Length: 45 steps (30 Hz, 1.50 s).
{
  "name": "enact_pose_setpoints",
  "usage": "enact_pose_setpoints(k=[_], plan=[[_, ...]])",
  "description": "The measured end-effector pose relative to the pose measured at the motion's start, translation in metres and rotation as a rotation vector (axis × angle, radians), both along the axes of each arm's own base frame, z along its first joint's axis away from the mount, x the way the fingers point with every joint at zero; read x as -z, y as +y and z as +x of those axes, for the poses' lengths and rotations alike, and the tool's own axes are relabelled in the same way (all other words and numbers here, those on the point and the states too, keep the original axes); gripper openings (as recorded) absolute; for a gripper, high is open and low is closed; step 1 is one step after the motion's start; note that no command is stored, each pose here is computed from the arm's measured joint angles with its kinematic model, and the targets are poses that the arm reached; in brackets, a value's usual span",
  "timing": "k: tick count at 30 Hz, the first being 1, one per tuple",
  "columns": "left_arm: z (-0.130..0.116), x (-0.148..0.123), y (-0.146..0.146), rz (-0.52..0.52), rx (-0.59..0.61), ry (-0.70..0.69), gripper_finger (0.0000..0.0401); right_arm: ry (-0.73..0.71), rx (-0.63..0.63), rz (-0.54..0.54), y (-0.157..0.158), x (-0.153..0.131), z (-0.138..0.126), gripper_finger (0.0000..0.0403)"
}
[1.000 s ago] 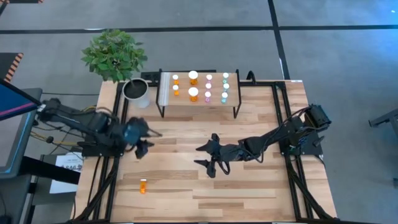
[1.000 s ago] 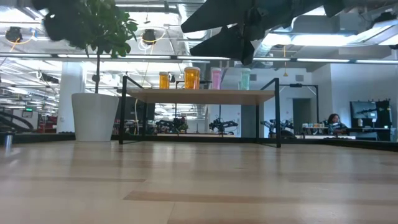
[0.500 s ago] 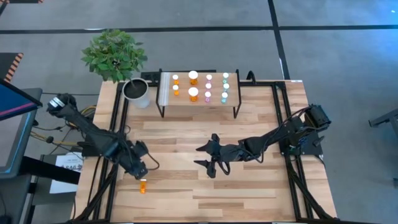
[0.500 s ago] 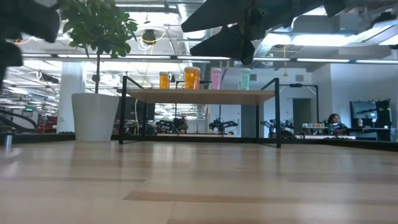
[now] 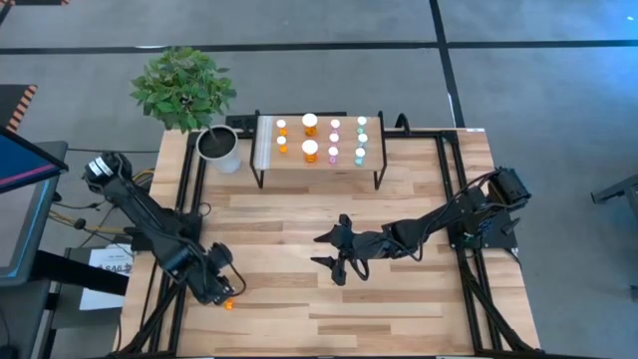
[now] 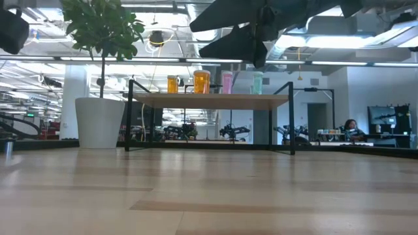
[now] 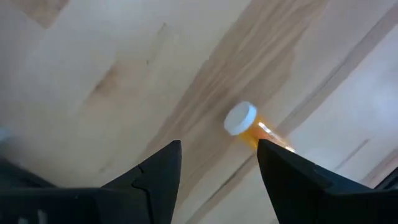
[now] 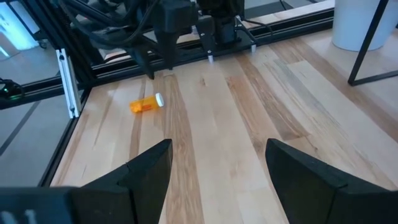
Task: Pick and place medicine bottles onto shelf by color
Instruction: Put the small orange pill bottle on the shelf aligned with the other small orange pill bottles
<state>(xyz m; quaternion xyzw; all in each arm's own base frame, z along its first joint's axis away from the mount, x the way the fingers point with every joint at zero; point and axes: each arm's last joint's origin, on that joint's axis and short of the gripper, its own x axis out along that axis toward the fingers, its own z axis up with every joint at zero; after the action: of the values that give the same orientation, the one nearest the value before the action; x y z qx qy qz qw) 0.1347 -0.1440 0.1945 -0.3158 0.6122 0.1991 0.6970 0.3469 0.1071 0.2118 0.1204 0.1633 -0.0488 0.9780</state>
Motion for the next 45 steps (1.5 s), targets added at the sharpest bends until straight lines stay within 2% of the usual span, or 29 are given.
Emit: enact_pose_setpoints(k=[8, 12, 14, 25, 37, 45], plan=[[0.007, 0.005, -0.010, -0.028, -0.016, -0.046, 0.0197, 0.000, -0.001, 0.000, 0.000, 0.000, 0.000, 0.0282], [0.010, 0.007, -0.017, -0.068, 0.057, -0.070, 0.0203, 0.000, -0.006, -0.001, 0.002, 0.000, -0.001, 0.0282], [0.010, 0.007, -0.017, -0.065, 0.055, -0.074, 0.0213, 0.001, -0.006, -0.001, 0.002, 0.000, -0.001, 0.0282], [0.010, 0.010, -0.015, -0.043, -0.041, -0.091, 0.0280, -0.001, -0.006, -0.001, 0.002, 0.000, -0.001, 0.0282], [0.010, 0.010, -0.014, -0.051, -0.150, -0.082, 0.0284, 0.000, -0.007, -0.003, 0.002, 0.000, -0.001, 0.0282], [0.009, 0.010, -0.013, -0.033, -0.177, -0.090, 0.0284, -0.001, -0.007, -0.002, 0.002, 0.000, -0.001, 0.0282]])
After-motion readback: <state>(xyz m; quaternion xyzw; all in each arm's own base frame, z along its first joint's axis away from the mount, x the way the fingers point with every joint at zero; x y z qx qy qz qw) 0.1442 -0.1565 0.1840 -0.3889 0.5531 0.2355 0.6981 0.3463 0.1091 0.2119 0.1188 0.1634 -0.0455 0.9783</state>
